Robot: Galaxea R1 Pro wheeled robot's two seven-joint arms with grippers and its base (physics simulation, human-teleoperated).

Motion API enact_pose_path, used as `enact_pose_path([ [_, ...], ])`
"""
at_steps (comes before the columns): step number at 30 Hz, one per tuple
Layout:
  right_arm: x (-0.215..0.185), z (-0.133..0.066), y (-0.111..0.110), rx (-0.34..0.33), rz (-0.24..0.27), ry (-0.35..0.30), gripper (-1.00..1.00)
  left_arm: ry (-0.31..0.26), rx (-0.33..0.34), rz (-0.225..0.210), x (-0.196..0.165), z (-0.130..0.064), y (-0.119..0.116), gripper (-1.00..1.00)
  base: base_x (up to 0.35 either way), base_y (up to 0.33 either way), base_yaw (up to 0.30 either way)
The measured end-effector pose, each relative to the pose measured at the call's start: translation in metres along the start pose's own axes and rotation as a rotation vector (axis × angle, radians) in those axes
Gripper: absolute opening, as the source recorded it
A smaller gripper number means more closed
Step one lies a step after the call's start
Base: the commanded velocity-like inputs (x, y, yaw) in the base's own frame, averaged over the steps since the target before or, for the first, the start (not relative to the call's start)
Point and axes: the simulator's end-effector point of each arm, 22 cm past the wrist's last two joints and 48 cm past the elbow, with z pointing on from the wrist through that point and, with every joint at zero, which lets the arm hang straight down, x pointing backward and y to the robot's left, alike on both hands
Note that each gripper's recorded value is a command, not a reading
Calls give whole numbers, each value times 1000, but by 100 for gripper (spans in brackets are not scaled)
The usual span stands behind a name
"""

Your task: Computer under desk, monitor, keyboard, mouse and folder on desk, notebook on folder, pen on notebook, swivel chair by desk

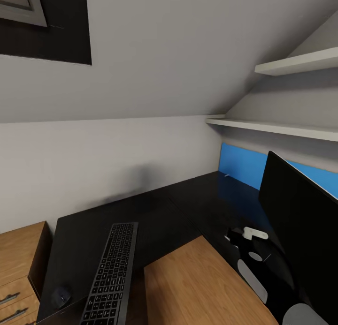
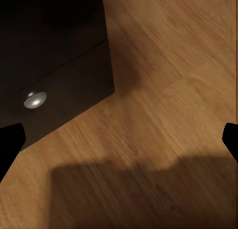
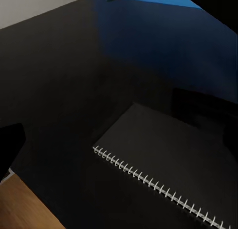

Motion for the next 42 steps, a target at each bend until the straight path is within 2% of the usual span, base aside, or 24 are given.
enact_pose_path([
  [6,-1,0,-1,3,5,-2,100,-8,43,-8,-12,-6,-34,100,0,0,0],
  [9,-1,0,-2,4,5,-2,100,-28,76,31,-33,-11,-51,100,0,0,0],
  [13,-1,0,-2,5,6,-2,100,-10,120,87,-64,-21,-72,100,0,0,0],
  [16,-1,0,-2,5,5,-1,100,-21,141,93,-85,-29,-82,100,0,0,0],
  [19,-1,0,-1,3,2,-1,100,-43,183,102,-126,-48,-97,100,0,0,0],
  [25,0,0,-1,4,2,0,100,-50,218,115,-157,-69,-106,100,0,0,0],
  [30,0,0,0,2,1,1,100,-131,251,88,-200,-93,-113,100,0,0,0],
  [37,0,0,0,2,2,1,100,-159,259,77,-213,-100,-115,100,0,0,0],
  [42,0,0,0,2,1,0,100,-200,265,60,-231,-110,-115,100,0,0,0],
])
